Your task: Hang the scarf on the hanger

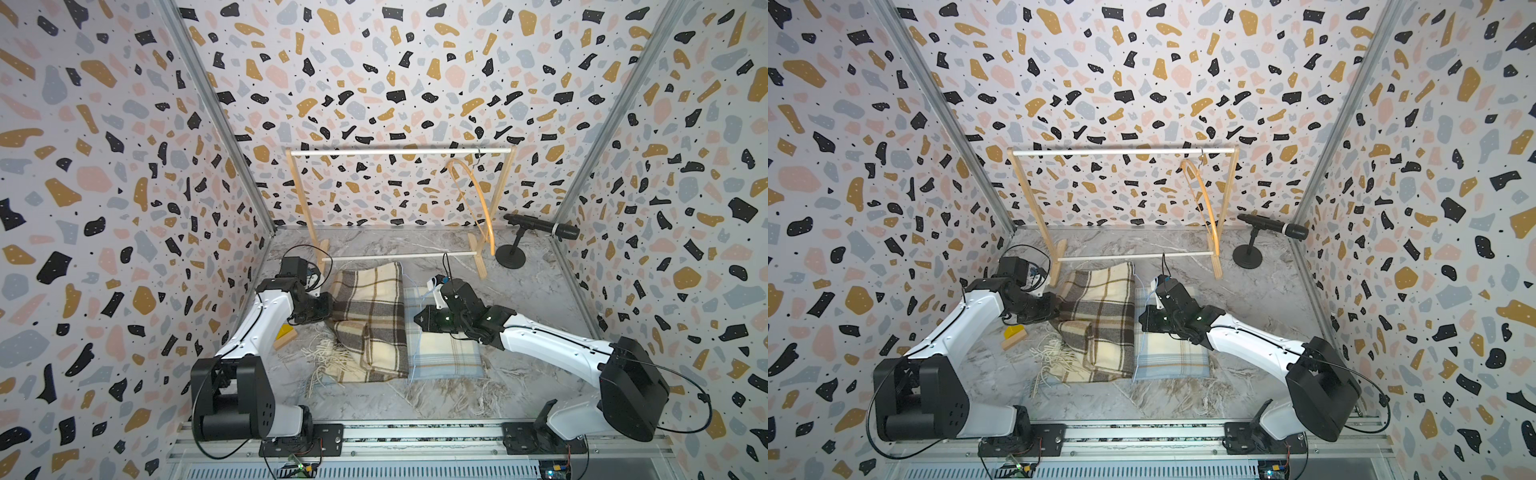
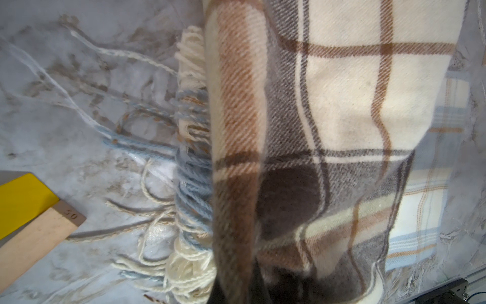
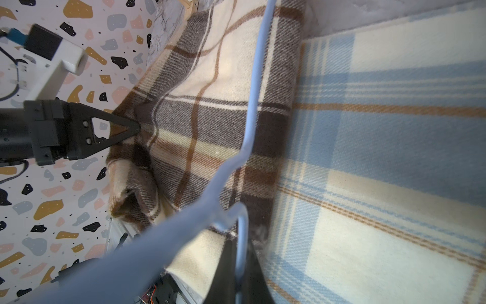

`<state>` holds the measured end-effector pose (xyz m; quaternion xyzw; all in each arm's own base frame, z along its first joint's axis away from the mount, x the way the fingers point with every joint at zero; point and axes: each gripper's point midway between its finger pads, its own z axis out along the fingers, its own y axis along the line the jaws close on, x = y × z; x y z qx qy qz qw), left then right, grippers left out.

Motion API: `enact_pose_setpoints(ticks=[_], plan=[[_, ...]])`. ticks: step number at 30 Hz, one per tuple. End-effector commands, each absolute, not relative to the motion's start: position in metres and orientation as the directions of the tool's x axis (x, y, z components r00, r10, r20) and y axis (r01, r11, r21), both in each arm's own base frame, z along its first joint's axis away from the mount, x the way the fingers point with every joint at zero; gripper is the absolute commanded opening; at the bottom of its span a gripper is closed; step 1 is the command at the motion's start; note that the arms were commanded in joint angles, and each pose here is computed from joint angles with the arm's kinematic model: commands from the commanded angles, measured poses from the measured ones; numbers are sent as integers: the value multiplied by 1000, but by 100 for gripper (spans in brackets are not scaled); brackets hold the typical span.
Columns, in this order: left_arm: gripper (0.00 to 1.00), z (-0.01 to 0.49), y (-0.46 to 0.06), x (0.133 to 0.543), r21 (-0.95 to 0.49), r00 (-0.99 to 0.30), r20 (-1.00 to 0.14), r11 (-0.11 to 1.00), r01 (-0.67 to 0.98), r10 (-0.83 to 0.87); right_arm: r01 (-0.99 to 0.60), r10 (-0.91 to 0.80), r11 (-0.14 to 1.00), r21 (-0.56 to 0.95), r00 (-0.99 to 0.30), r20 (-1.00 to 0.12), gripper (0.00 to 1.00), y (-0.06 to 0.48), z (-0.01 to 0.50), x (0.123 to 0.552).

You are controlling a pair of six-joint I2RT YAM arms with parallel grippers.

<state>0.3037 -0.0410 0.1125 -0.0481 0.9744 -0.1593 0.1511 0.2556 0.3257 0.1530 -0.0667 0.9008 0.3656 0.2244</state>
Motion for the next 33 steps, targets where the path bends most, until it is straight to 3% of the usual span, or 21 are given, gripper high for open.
enact_pose_setpoints(ticks=[1, 14, 28, 33], plan=[[2, 108, -32, 314, -308, -940, -304, 950, -54, -152, -307, 36, 727, 614, -876, -481, 0, 319, 170, 255], [4, 84, -33, 306, -326, -966, -196, 940, -99, -170, -281, 84, 728, 626, -869, -488, 0, 316, 192, 260], [0, 116, -30, 299, -327, -925, -307, 938, -116, -221, -96, 202, 814, 573, -878, -433, 0, 300, 154, 289], [0, 119, -30, 291, -342, -911, -325, 929, -138, -255, -105, 197, 820, 562, -871, -450, 0, 294, 154, 288]])
